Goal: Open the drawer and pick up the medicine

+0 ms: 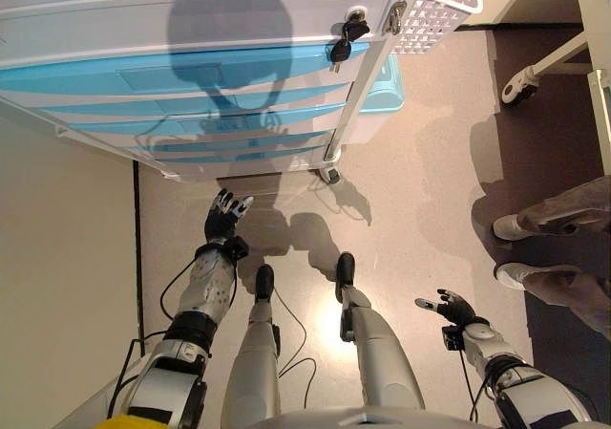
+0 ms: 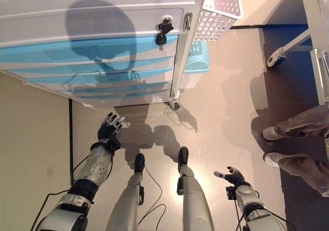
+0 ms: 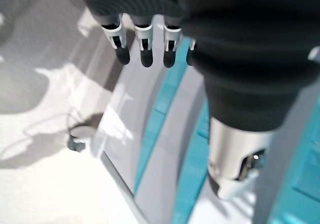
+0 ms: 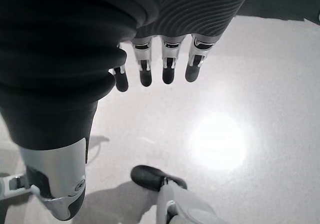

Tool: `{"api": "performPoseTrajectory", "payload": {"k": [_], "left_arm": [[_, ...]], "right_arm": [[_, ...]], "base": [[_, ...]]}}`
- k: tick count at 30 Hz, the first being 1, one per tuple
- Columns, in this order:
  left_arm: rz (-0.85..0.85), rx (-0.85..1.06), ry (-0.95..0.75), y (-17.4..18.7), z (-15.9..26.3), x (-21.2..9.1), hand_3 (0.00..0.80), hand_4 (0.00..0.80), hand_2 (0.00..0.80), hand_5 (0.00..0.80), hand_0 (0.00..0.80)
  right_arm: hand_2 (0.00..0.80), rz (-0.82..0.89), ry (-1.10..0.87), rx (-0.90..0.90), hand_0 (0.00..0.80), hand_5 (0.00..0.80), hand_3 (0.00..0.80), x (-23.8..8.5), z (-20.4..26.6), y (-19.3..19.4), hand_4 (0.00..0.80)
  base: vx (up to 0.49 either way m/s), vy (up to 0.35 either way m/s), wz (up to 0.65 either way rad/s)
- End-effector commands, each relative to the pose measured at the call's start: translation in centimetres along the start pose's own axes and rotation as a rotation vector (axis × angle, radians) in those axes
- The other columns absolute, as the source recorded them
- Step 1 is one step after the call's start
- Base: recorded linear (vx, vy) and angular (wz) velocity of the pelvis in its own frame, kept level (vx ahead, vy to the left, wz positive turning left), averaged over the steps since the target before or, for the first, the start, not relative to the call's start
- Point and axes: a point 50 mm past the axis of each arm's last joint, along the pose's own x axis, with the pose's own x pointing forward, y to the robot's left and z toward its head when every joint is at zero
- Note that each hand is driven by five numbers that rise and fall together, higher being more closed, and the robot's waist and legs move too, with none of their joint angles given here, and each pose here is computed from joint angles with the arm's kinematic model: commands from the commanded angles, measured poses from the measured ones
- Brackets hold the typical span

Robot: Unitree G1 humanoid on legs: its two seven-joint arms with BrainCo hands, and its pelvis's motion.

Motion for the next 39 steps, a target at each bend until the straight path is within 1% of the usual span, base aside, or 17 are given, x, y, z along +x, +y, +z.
{"api": "performPoseTrajectory", "payload": {"k": [1, 5, 14, 22, 25, 30, 39], "left_arm": [[-0.017, -0.044, -0.128, -0.4, 2.8, 0.4, 0.000, 0.000, 0.000, 0.000, 0.000], [-0.025, -0.105, -0.165, -0.9, 3.7, 0.6, 0.000, 0.000, 0.000, 0.000, 0.000], [-0.105, -0.237, -0.265, -3.7, 6.5, 1.2, 0.000, 0.000, 0.000, 0.000, 0.000], [-0.155, -0.281, -0.330, -5.0, 8.4, 1.3, 0.000, 0.000, 0.000, 0.000, 0.000], [-0.166, -0.321, -0.364, -5.3, 9.3, 1.3, 0.000, 0.000, 0.000, 0.000, 0.000], [-0.179, -0.324, -0.386, -5.5, 10.1, 1.4, 0.000, 0.000, 0.000, 0.000, 0.000], [-0.222, -0.425, -0.431, -5.8, 11.6, 1.3, 0.000, 0.000, 0.000, 0.000, 0.000]], "right_arm": [[0.000, -0.004, 0.028, -0.014, 0.000, 0.000, 0.000, -0.4, -1.5, 0.1, 0.000], [0.000, 0.008, 0.011, -0.021, 0.000, 0.000, 0.000, -0.3, -1.1, 0.4, 0.000], [0.000, 0.024, -0.017, -0.027, 0.000, 0.000, 0.000, -0.1, -0.2, 1.1, 0.000], [0.000, 0.036, -0.032, -0.036, 0.000, 0.000, 0.000, -0.1, 0.1, 1.3, 0.000], [0.000, 0.038, -0.036, -0.039, 0.000, 0.000, 0.000, -0.1, 0.2, 1.4, 0.000], [0.000, 0.048, -0.043, -0.039, 0.000, 0.000, 0.000, -0.1, 0.5, 1.6, 0.000], [0.000, 0.059, -0.047, -0.045, 0.000, 0.000, 0.000, -0.1, 0.6, 1.7, 0.000]], "base": [[0.000, 0.000, 0.00], [0.000, 0.000, 0.00], [0.000, 0.000, 0.00], [0.004, -0.001, 0.00], [0.000, 0.000, 0.00], [0.000, 0.000, 0.00], [0.000, 0.000, 0.00]]}}
